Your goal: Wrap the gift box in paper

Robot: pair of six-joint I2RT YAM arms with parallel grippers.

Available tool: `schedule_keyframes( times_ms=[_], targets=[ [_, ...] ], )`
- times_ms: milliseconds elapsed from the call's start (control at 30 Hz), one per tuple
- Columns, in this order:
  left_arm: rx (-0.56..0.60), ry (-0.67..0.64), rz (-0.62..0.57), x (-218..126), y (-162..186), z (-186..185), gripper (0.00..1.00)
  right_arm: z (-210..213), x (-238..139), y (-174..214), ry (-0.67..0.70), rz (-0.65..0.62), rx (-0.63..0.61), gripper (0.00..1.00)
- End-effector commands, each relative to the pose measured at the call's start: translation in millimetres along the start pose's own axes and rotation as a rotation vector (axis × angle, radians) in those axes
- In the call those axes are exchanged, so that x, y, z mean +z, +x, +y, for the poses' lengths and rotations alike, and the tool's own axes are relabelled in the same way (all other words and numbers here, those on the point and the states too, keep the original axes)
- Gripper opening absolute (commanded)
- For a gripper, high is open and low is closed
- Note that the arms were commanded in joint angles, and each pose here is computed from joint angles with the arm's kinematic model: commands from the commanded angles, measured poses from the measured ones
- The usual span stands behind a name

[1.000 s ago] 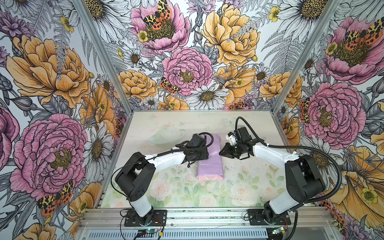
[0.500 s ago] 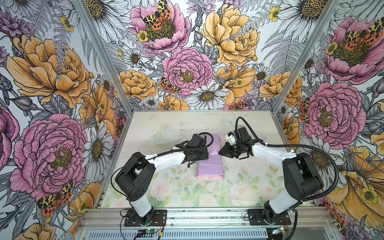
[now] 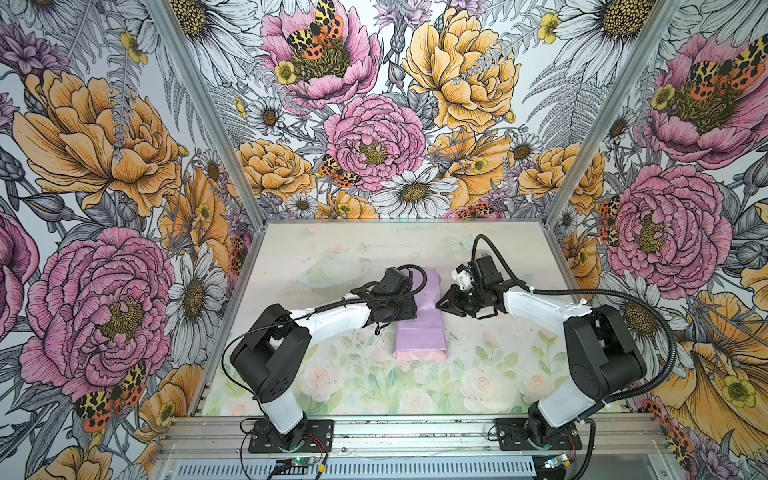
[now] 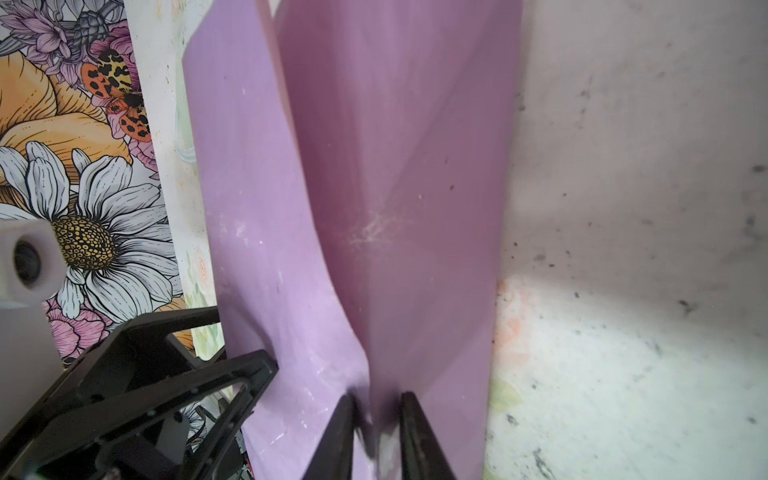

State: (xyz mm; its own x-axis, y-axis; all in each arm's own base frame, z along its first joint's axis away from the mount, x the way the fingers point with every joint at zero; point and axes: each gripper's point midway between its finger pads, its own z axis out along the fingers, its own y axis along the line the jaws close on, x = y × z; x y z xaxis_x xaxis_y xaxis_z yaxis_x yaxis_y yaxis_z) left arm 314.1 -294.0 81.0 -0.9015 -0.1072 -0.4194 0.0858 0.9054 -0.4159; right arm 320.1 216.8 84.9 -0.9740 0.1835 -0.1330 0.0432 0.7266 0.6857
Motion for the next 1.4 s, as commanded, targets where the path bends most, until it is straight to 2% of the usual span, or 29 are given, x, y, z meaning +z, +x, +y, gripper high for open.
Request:
schedule_keyframes(
  times_ms=[0,300,467,633,733,1367],
  targets=[
    [0.023,-0.058,0.021,8,9,12,0.65,2,3,-4,-0.01,-0.024,-0.005,0.29],
    [0.024,-0.058,0.017,7,8,12,0.65,20,-35,-10,-0.042,-0.119,-0.034,0.32],
    [0.024,-0.056,0.015,6,7,11,0.65,23,-41,-10,-0.033,-0.139,-0.055,0.27],
    [0.025,-0.055,0.018,7,7,11,0.65,27,-32,-8,-0.033,-0.113,-0.079,0.14],
    [0.023,-0.055,0.017,7,7,10,0.64,25,-25,-9,-0.024,-0.097,-0.083,0.1],
    [0.026,-0.05,0.017,8,6,9,0.64,-1,2,-16,0.067,-0.07,-0.075,0.06]
  ],
)
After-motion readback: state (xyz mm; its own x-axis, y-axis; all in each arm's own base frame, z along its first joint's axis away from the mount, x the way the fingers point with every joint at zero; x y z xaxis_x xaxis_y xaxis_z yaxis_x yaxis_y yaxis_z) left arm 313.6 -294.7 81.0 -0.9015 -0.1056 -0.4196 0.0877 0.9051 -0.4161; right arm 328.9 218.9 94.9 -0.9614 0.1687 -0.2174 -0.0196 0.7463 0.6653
